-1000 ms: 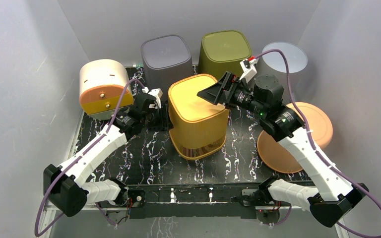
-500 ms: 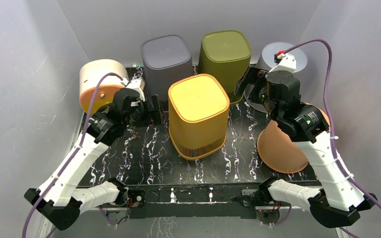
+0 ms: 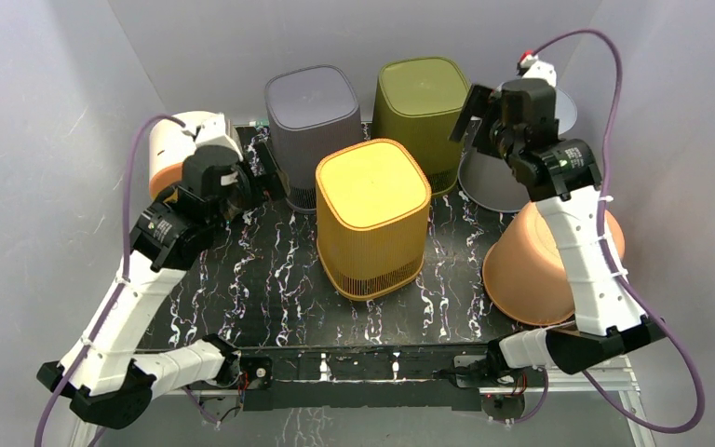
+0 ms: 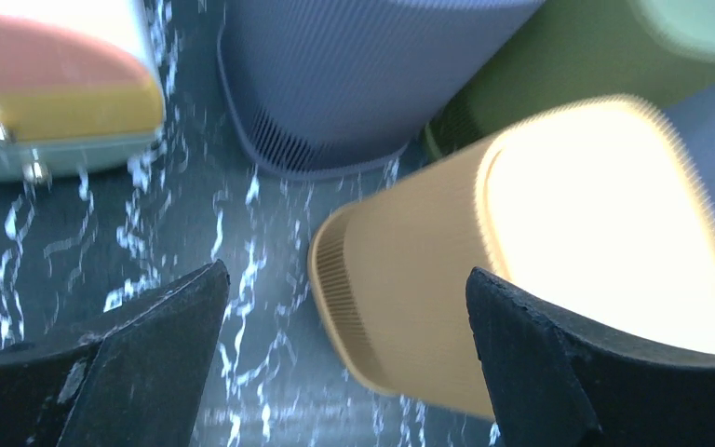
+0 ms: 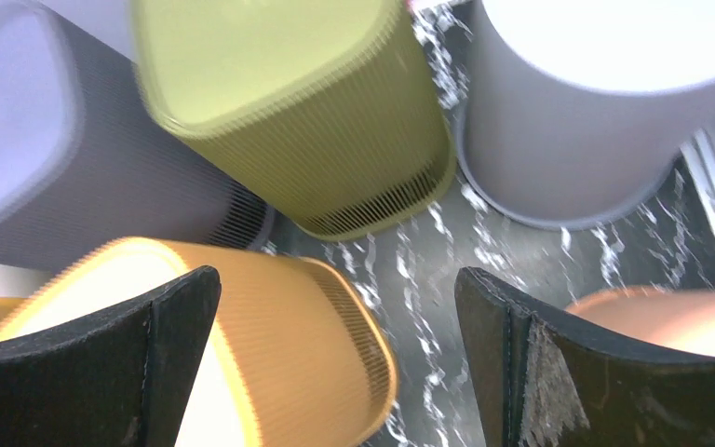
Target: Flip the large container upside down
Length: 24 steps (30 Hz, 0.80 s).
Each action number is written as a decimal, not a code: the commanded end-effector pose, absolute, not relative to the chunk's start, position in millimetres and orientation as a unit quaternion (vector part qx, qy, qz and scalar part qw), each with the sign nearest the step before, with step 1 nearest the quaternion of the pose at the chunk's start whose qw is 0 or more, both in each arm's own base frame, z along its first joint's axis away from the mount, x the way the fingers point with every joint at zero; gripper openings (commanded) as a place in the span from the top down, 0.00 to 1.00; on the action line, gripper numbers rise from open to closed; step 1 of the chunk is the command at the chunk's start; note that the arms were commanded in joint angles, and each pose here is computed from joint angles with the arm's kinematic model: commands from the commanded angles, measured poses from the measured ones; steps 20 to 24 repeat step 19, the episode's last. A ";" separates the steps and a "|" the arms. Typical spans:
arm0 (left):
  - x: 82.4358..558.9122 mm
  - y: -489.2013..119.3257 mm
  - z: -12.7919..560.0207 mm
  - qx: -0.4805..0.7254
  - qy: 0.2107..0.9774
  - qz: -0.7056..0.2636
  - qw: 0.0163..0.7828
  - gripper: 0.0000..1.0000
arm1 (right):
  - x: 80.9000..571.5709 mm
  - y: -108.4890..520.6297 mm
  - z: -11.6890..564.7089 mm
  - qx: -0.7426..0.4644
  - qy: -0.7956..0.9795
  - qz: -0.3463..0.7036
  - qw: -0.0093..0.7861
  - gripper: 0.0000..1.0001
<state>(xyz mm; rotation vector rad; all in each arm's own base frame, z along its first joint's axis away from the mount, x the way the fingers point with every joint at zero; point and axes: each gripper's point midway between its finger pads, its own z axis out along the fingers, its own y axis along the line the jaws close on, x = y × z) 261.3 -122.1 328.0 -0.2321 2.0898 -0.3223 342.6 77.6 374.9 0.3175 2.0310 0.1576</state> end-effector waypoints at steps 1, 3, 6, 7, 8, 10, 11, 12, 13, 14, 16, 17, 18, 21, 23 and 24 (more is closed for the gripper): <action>293.4 -108.4 403.0 -0.105 0.798 -0.099 0.585 0.02 | 344.8 93.5 498.2 0.111 0.744 0.171 0.636 0.02; 303.9 -107.4 441.3 -0.097 0.774 -0.091 0.619 0.02 | 339.3 97.1 549.9 0.106 0.690 0.209 0.685 0.02; 317.9 -99.5 480.2 -0.094 0.740 -0.059 0.663 0.02 | 324.9 100.3 594.4 0.089 0.629 0.247 0.731 0.02; 320.3 -94.5 490.0 -0.098 0.729 -0.046 0.676 0.02 | 319.5 101.7 603.2 0.083 0.614 0.258 0.741 0.02; 321.0 -91.2 500.1 -0.100 0.719 -0.040 0.687 0.02 | 314.9 102.7 609.0 0.079 0.603 0.267 0.748 0.02; 321.8 -90.5 514.5 -0.095 0.705 -0.040 0.702 0.02 | 310.0 103.4 612.8 0.079 0.595 0.278 0.750 0.02; 321.0 -90.4 520.6 -0.092 0.698 -0.043 0.709 0.02 | 309.3 103.3 612.1 0.080 0.595 0.279 0.750 0.02; 319.7 -91.4 524.7 -0.087 0.694 -0.048 0.713 0.02 | 308.7 103.4 610.7 0.080 0.595 0.280 0.749 0.02; 318.6 -91.8 528.0 -0.085 0.690 -0.051 0.717 0.02 | 308.2 103.2 608.6 0.081 0.597 0.280 0.748 0.02; 317.1 -91.2 530.4 -0.084 0.687 -0.053 0.720 0.02 | 308.1 103.0 606.3 0.083 0.598 0.280 0.747 0.02; 313.2 -88.9 533.4 -0.086 0.682 -0.057 0.724 0.02 | 305.9 102.9 603.4 0.085 0.597 0.284 0.745 0.02; 311.3 -87.4 534.2 -0.089 0.678 -0.059 0.727 0.02 | 305.0 103.4 601.9 0.085 0.596 0.287 0.745 0.02; 309.9 -85.8 534.6 -0.092 0.674 -0.061 0.730 0.02 | 304.8 103.4 599.6 0.087 0.597 0.289 0.744 0.02; 307.7 -84.9 534.9 -0.091 0.671 -0.062 0.733 0.02 | 305.9 103.7 596.8 0.089 0.598 0.289 0.742 0.02; 307.7 -84.9 534.9 -0.091 0.671 -0.062 0.733 0.02 | 305.9 103.7 596.8 0.089 0.598 0.289 0.742 0.02; 307.7 -84.9 534.9 -0.091 0.671 -0.062 0.733 0.02 | 305.9 103.7 596.8 0.089 0.598 0.289 0.742 0.02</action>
